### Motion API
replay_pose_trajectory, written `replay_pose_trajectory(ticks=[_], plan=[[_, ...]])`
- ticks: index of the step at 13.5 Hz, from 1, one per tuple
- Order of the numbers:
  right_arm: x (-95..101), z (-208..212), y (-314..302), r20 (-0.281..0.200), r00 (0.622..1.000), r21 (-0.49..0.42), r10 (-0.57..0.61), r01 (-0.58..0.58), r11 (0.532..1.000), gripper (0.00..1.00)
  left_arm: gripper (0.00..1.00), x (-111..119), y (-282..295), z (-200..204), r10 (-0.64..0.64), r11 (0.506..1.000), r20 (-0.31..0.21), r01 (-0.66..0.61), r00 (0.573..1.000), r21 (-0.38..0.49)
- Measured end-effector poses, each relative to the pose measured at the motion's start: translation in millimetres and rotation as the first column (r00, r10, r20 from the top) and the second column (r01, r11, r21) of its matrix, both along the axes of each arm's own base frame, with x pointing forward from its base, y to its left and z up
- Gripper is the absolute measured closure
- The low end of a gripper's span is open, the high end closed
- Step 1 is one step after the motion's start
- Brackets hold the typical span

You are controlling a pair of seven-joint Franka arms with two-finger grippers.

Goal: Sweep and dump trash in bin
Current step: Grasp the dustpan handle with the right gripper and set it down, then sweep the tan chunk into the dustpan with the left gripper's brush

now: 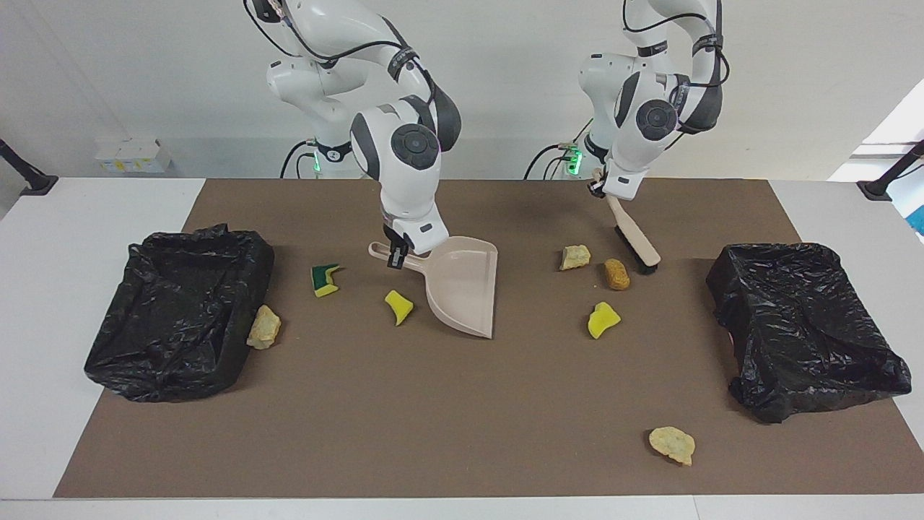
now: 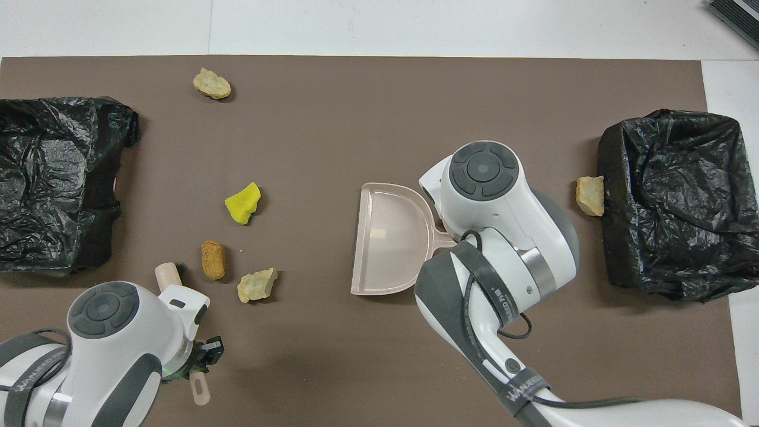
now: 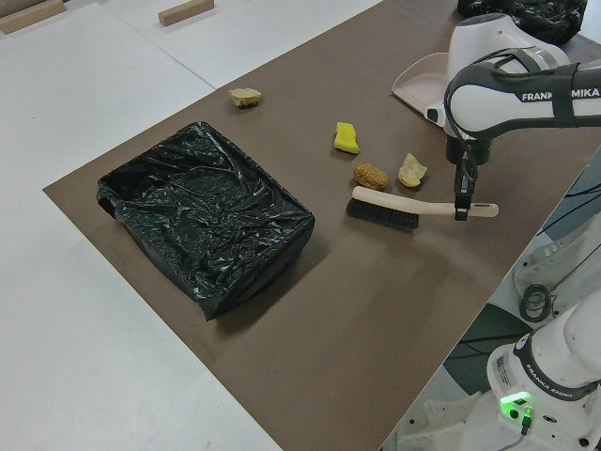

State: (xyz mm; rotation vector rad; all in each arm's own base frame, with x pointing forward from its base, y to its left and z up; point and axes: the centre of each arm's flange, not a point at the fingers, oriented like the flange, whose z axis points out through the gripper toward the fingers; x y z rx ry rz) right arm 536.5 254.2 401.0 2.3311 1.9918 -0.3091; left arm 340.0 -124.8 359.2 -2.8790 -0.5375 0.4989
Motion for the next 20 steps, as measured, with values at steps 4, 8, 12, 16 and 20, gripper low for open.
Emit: replay_pose_trajectory(ticks=[4,8,12,16,20], plan=[[-7.6,0,-2,0.024,0.999,0.014,0.030,-0.030,0.999,0.69,0.74,-7,-29,-7,0.032,0.999,0.047,-0.033,0.998,0.026],[-6.3,-5,3,0.056,0.997,0.029,0.052,-0.054,0.998,0.69,0.74,1,-61,-15,0.130,0.988,0.090,-0.121,0.987,-0.098],[-6.0,-18,15,0.084,0.992,0.014,0.099,-0.100,0.995,0.69,0.74,6,-95,-21,0.109,0.986,0.102,-0.094,0.989,-0.138],[-0.9,-27,18,0.101,0.987,0.028,0.128,-0.132,0.991,0.69,0.74,28,-140,-19,0.096,0.978,0.114,-0.072,0.989,-0.196],[-0.5,-36,30,0.118,0.982,0.042,0.149,-0.154,0.987,0.69,0.74,24,-177,-17,-0.018,0.955,0.152,0.062,0.988,-0.290]])
